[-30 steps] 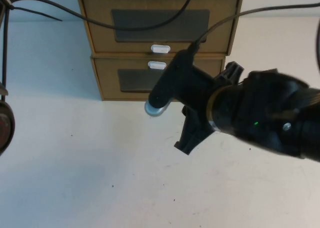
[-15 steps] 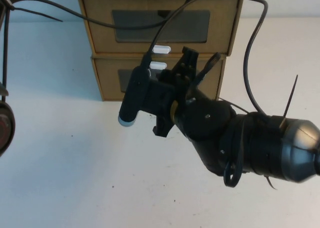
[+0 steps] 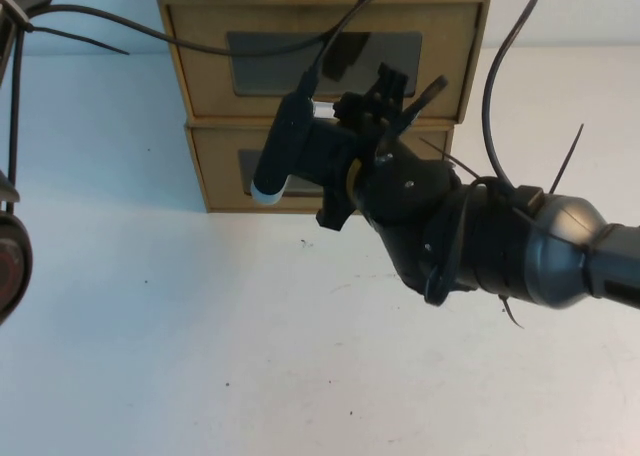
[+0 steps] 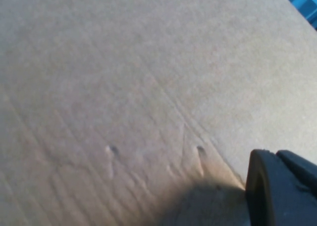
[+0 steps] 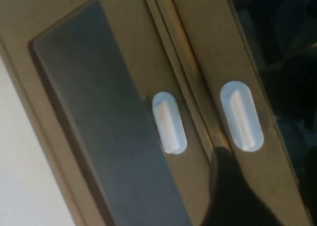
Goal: Open the shoe box
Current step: 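Pull the top drawer of the cardboard box fully open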
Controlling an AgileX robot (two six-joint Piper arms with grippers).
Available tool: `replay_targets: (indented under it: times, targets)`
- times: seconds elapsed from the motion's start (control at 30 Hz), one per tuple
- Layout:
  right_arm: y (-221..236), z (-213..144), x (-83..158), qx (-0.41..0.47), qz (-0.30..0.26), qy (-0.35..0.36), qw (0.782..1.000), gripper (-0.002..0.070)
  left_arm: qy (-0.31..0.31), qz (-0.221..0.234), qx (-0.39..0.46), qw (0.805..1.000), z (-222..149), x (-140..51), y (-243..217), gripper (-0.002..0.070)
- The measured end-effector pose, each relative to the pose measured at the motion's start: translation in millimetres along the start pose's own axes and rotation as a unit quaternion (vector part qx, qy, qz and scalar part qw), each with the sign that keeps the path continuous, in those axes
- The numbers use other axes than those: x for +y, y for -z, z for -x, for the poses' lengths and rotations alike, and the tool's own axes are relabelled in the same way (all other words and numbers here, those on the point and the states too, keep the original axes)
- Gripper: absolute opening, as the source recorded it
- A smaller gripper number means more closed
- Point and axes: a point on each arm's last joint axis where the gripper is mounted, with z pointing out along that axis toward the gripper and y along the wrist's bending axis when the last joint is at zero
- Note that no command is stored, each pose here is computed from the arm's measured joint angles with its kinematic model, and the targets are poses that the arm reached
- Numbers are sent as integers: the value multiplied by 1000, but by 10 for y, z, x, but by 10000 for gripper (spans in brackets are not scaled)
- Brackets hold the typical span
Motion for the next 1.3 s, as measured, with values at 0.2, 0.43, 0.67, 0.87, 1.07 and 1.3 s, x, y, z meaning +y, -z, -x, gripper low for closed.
replay_targets:
  times: [0.2,0.43,0.67,0.87,1.07,1.3]
  targets:
    - [-42,23,3,-10,8,28,1000,269,18,1,0,1000,0,1,0,-5]
    - [-126,80,53,-25,20,39,999,256,22,1,0,1000,0,1,0,-5]
    - [-264,93,15,-20,7,36,999,251,24,1,0,1000,0,1,0,-5]
    - [-337,48,24,-11,3,58,998,192,26,1,-1,1000,1,2,0,-5]
    - [-394,6,19,-5,2,74,997,125,28,1,-1,1000,1,2,0,-5]
    - [-461,45,-7,-8,-5,74,997,110,27,2,0,1000,1,4,0,-5]
